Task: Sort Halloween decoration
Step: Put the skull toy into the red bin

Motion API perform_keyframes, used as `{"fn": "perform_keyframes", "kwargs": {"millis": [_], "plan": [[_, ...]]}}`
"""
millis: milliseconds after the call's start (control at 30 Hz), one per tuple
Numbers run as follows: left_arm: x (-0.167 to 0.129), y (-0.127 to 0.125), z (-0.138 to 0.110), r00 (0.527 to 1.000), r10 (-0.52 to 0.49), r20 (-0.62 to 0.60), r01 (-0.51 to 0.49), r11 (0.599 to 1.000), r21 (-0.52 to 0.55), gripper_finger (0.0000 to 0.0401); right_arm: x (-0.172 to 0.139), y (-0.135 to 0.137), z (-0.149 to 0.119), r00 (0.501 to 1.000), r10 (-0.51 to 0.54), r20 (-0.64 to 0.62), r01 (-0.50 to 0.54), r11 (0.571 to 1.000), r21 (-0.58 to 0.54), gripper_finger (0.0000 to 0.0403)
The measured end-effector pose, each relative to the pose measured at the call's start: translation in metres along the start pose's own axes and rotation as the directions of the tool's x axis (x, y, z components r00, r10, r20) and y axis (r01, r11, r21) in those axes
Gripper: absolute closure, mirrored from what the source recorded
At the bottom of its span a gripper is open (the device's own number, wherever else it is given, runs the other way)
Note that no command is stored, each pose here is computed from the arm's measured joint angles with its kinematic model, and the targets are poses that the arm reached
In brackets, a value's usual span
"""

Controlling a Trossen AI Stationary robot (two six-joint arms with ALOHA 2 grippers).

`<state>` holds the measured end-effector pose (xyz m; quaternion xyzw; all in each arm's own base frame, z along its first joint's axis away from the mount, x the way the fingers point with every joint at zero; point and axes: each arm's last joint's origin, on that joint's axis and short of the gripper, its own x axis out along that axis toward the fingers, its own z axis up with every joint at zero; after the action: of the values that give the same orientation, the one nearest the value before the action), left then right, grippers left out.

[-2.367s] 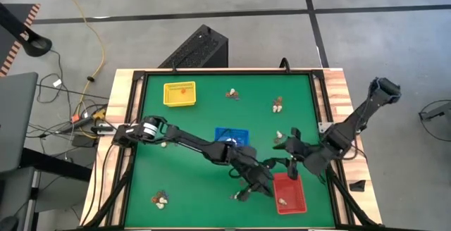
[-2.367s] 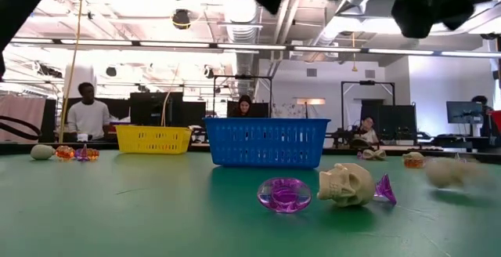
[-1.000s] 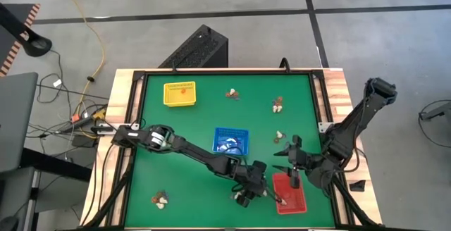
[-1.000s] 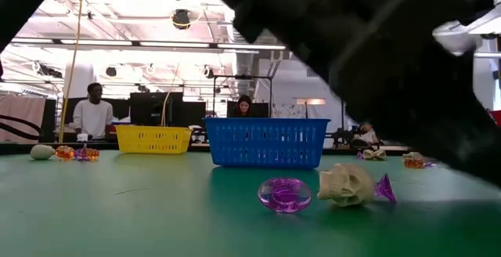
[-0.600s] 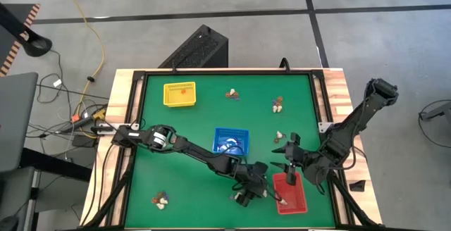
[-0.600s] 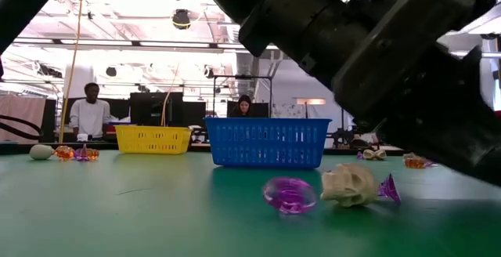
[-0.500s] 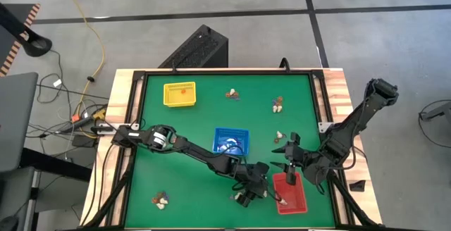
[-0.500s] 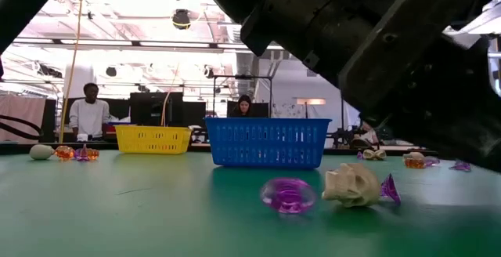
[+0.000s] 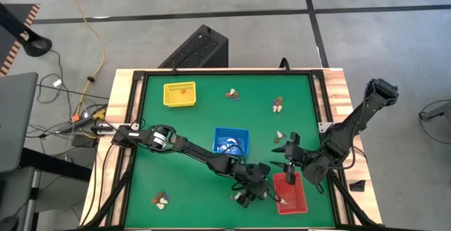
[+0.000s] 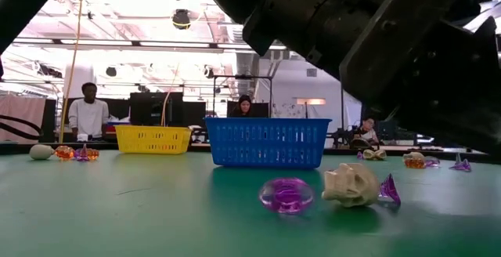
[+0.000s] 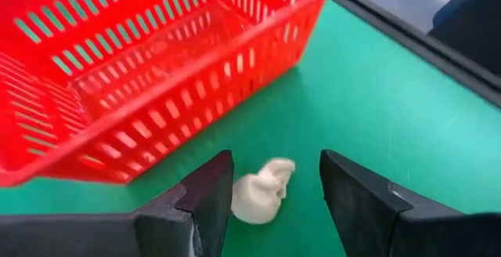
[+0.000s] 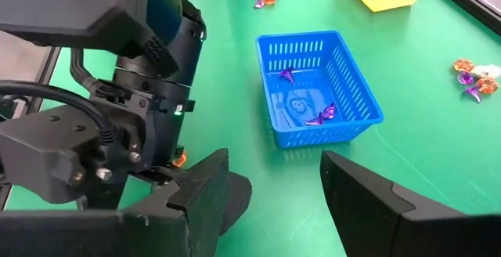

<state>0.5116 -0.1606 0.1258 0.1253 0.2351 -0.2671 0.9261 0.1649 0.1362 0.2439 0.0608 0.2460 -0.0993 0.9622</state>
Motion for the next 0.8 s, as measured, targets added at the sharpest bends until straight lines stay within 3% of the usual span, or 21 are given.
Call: {"fn": "perform_keyframes", "kwargs": {"millis": [633, 800], "plan": [[0.013, 0.002, -0.017, 0.999, -0.047, 0.010, 0.047, 0.997, -0.058, 0.0220, 0.002, 0.000, 0.002, 1.000, 0.011, 0.005, -0.011, 0.999, -0.032, 0.0168], [0.012, 0.006, -0.019, 0.999, -0.043, -0.002, 0.042, 0.996, -0.074, 0.0249, 0.002, 0.000, 0.002, 1.000, 0.013, 0.002, -0.013, 0.999, -0.033, 0.0168]]}}
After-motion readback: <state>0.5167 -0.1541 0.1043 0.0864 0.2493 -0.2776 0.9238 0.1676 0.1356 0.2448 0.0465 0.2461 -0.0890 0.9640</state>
